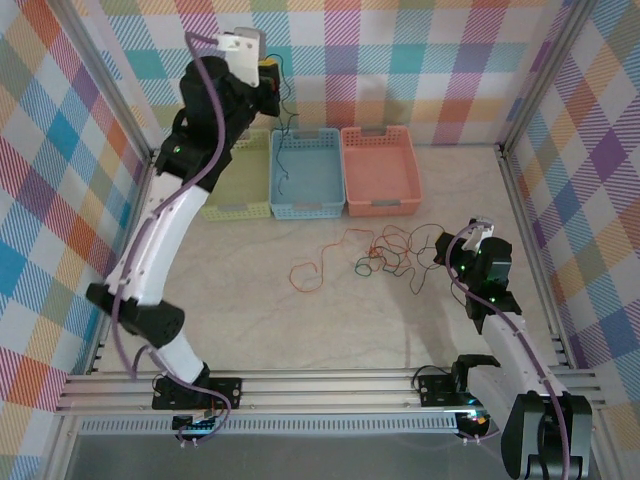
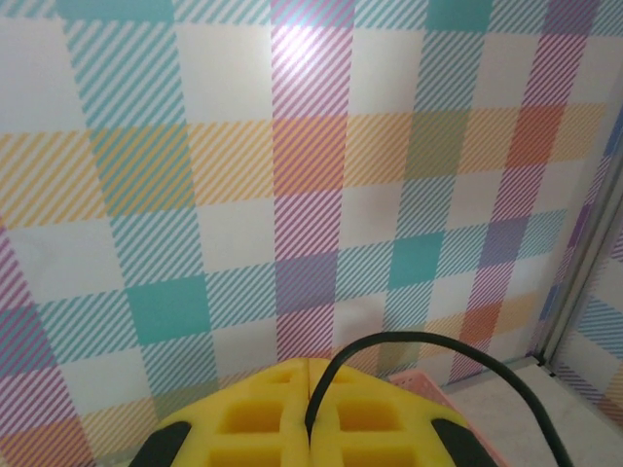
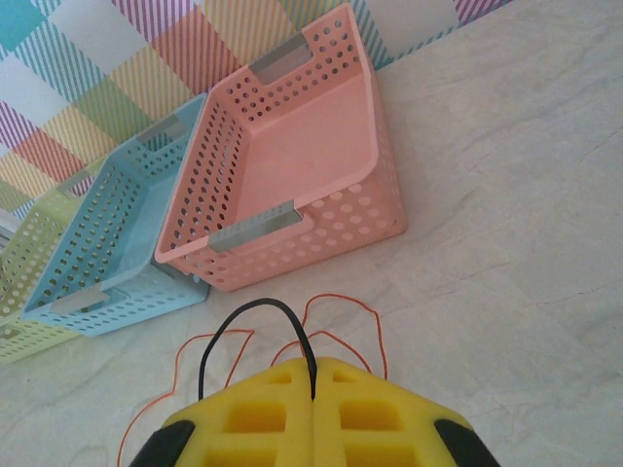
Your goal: Untangle the cables
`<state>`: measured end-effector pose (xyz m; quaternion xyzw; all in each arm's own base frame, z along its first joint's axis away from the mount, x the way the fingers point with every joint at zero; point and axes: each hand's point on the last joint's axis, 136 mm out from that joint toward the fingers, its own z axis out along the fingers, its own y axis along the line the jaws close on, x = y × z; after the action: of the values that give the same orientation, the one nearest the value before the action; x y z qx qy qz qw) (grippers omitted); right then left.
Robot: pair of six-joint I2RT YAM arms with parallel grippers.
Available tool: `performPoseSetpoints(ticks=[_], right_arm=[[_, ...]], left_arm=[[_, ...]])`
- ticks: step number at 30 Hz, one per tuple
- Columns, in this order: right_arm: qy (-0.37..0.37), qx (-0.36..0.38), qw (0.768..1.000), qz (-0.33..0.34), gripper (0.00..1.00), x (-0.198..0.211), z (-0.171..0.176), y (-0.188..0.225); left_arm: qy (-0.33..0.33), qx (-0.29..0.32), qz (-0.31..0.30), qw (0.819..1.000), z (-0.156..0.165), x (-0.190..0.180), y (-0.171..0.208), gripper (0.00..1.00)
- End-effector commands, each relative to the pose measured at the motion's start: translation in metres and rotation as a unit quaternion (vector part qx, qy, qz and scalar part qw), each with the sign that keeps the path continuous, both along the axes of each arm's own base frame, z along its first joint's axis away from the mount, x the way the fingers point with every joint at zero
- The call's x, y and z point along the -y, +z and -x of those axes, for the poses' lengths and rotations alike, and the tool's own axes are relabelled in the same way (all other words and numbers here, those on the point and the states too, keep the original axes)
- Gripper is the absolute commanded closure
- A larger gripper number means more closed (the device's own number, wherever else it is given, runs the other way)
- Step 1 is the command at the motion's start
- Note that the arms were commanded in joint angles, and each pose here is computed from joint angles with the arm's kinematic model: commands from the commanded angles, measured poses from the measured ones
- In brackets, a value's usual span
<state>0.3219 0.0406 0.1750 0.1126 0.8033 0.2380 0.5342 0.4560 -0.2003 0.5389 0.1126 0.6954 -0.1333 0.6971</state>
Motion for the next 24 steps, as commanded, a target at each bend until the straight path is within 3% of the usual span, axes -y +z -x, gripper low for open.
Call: performPoseSetpoints(ticks=[1,13,17,24], right_arm=[[-0.008,0.015,1.0,0.005,1.0,0.003,0.0,0.003],[-0.008,0.006,1.0,0.019,1.0,0.005,-0.001,-0.002],[-0.002,0.006,1.0,0.018,1.0,0.003,-0.002,-0.001],[-0.001,0.001,1.0,0.019,1.0,0.003,-0.003,-0.004]], left_arm=[[-0.023,0.022,0.017,0.999,-0.024,0.008,0.016,1.0],[-0.017,-0.028,0.034,0.999,-0.119,0.004,-0.05,1.0],[-0.023,-0.065,0.023,0.997,-0.141,0.012,-0.092,1.0],[-0.034,-0.174,0.002,0.984,-0.167,0.026,-0.202,1.0]])
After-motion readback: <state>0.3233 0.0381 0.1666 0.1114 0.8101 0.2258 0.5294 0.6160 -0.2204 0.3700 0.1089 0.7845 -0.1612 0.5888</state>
